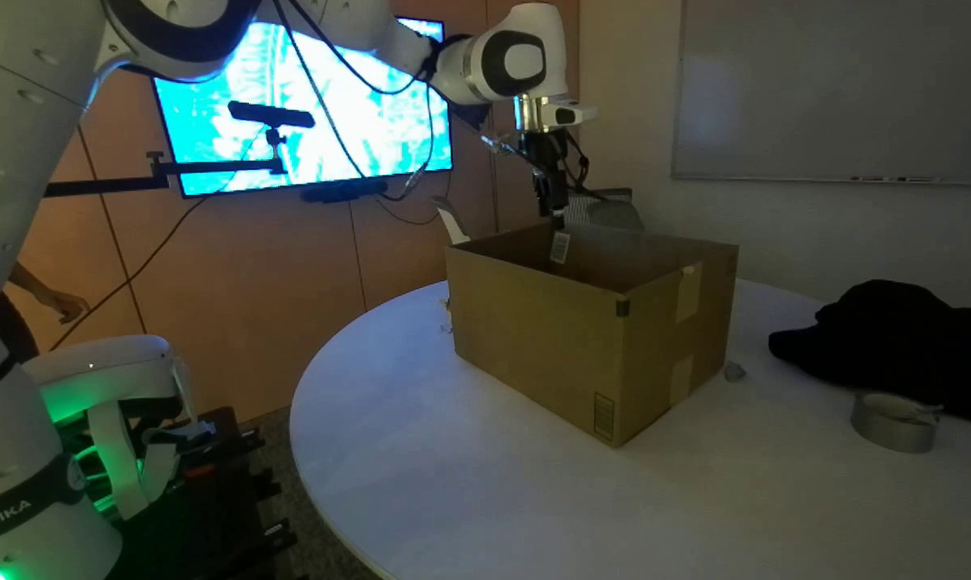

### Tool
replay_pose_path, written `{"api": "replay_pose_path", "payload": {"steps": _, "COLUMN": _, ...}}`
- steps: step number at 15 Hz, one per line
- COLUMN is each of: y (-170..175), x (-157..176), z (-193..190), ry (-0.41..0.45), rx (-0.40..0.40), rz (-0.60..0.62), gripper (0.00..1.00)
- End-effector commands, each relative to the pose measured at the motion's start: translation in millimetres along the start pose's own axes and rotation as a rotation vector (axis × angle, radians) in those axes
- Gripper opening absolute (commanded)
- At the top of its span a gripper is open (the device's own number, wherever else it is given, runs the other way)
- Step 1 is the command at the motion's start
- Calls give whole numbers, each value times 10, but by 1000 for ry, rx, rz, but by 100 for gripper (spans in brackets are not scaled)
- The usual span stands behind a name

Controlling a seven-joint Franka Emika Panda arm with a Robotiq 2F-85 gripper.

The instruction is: Put the marker on the green towel then wrap the marker in the towel and put it in the box

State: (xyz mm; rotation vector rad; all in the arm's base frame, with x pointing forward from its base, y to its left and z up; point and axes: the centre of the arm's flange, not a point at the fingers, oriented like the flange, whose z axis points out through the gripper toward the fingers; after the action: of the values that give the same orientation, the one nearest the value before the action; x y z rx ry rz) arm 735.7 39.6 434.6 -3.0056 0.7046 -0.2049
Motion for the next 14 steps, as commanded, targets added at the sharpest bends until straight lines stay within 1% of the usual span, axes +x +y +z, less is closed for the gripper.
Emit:
{"api": "replay_pose_path", "payload": {"steps": 1, "y": 380, "x": -566, "z": -598, "ry": -41, "rx": 14, "rz": -70, "gripper": 100}}
{"api": "replay_pose_path", "payload": {"steps": 3, "y": 525, "x": -806, "z": -814, "ry": -90, "rx": 2, "rz": -109, "gripper": 100}}
{"api": "replay_pose_path", "payload": {"steps": 6, "y": 787, "x": -1245, "z": -1033, "ry": -177, "rx": -24, "rz": -160, "gripper": 100}}
{"api": "replay_pose_path", "payload": {"steps": 8, "y": 980, "x": -1548, "z": -1127, "ry": -215, "rx": -25, "rz": -185, "gripper": 100}}
{"api": "replay_pose_path", "payload": {"steps": 10, "y": 1181, "x": -1851, "z": -1149, "ry": -236, "rx": -24, "rz": -199, "gripper": 100}}
{"api": "replay_pose_path", "payload": {"steps": 14, "y": 1586, "x": -2395, "z": -1012, "ry": -247, "rx": -2, "rz": -218, "gripper": 100}}
